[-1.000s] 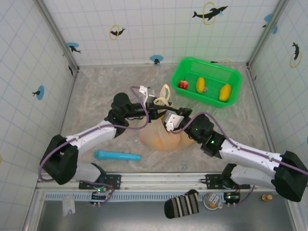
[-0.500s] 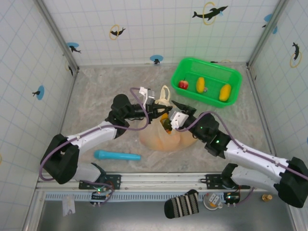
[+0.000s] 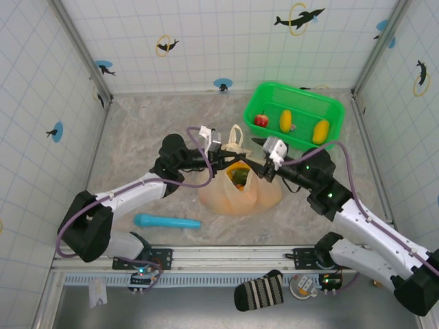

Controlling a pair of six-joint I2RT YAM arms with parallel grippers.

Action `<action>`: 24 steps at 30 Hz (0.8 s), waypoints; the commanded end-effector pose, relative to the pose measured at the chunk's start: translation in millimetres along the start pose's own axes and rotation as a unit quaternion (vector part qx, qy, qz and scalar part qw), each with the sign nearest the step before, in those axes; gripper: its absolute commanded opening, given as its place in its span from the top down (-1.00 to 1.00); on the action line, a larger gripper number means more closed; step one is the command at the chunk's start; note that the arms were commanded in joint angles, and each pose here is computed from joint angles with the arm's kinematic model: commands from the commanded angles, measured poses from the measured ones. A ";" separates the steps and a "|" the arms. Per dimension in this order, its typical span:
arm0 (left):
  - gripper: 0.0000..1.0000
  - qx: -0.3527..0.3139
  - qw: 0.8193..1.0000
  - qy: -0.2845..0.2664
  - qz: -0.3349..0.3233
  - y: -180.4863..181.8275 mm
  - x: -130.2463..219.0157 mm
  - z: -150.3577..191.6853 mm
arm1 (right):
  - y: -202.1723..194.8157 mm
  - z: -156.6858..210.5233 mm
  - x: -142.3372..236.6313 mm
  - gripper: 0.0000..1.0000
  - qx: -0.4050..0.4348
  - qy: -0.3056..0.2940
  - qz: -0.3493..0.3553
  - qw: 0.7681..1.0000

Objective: Place the fake fruits into the plastic bag and tie a complex knot

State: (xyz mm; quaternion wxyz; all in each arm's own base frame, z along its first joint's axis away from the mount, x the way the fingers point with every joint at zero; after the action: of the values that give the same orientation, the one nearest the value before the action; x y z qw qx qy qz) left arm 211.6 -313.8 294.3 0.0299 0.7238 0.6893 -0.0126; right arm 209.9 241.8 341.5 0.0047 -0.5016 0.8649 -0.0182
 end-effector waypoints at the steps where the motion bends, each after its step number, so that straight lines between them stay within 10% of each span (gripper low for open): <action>1: 0.95 -0.023 1.000 0.005 0.012 -5.3 1.0 -0.7 | 2.3 -36.3 -6.3 -0.11 -0.115 -0.008 -0.026 0.993; 6: 0.86 -0.018 1.000 0.001 0.011 -5.5 0.7 -2.7 | 24.2 -38.5 -9.1 0.36 -0.090 0.004 -0.053 0.995; 20: 0.79 -0.015 1.000 0.000 0.016 -8.9 -0.4 -3.1 | 25.3 -22.0 -22.9 0.17 0.001 0.054 0.037 0.998; 24: 0.71 -0.016 1.000 0.004 0.015 -9.2 -1.0 -2.3 | 27.5 -29.1 -26.0 0.68 0.004 0.045 0.031 0.999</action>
State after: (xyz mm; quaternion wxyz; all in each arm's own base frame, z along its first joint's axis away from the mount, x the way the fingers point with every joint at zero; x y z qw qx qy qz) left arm 211.2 -314.7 289.3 0.0241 0.7239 0.6895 -0.0049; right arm 196.3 280.1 337.3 -0.0733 -0.4834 0.8710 -0.0478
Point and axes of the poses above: each hand's point on the last joint's axis, 136 mm out from that joint toward the fingers, its own x axis back along the fingers, its own y axis along the line the jaws close on, z = x × y, the point moved 3 cm from there along x, back along the fingers, and after that the axes turned 9 degrees about -x, right-handed, at the moved point
